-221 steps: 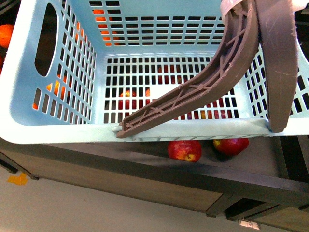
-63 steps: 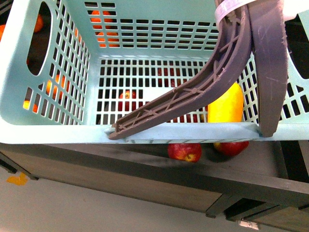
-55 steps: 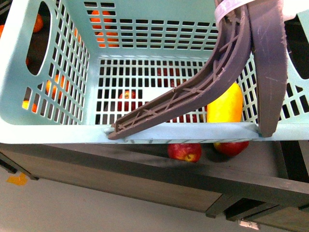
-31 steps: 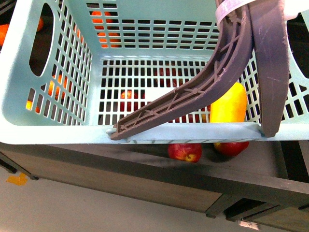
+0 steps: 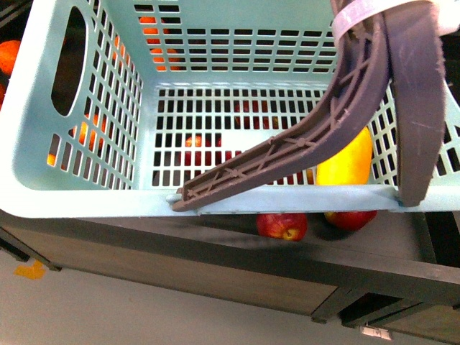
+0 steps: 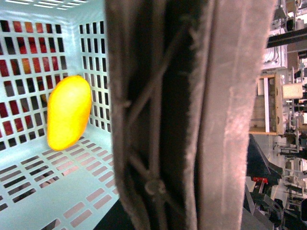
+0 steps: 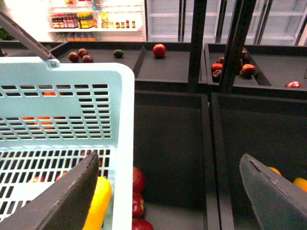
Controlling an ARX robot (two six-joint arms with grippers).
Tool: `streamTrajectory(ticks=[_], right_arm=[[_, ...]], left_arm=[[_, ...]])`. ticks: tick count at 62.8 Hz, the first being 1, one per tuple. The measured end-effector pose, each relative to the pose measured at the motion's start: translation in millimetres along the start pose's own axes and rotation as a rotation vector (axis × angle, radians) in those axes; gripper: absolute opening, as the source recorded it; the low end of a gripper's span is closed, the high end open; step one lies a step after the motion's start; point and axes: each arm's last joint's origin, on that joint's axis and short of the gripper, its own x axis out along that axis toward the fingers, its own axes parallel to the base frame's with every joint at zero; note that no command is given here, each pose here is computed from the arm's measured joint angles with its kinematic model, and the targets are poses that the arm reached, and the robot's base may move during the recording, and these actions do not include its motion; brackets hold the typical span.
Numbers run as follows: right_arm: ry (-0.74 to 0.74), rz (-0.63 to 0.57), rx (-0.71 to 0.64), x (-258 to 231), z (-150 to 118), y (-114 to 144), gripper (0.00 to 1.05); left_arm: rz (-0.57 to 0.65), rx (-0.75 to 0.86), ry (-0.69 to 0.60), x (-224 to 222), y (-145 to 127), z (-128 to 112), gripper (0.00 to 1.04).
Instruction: Pick mango and avocado into basket
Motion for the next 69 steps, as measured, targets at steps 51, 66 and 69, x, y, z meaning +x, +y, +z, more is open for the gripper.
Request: streamTrajectory(ticks=[51,66,69], right_arm=[[0.006,0.003,-0.001,-0.3,-1.6,0.1,0.96],[0.005,0.004,-0.001,-0.3,-1.5,0.1,0.96],[0.004,0.003,-0.001,-0.3,-1.3,0.1,0.96]], left_arm=[[0.011,-0.006,-0.013,-1.9,3.1,2.4,0.15],[0.019,-0.003,-0.019,-2.0,3.6,2.7,0.15],[0.017,-0.004,-0.017,-1.9,3.4,2.6,0.15]])
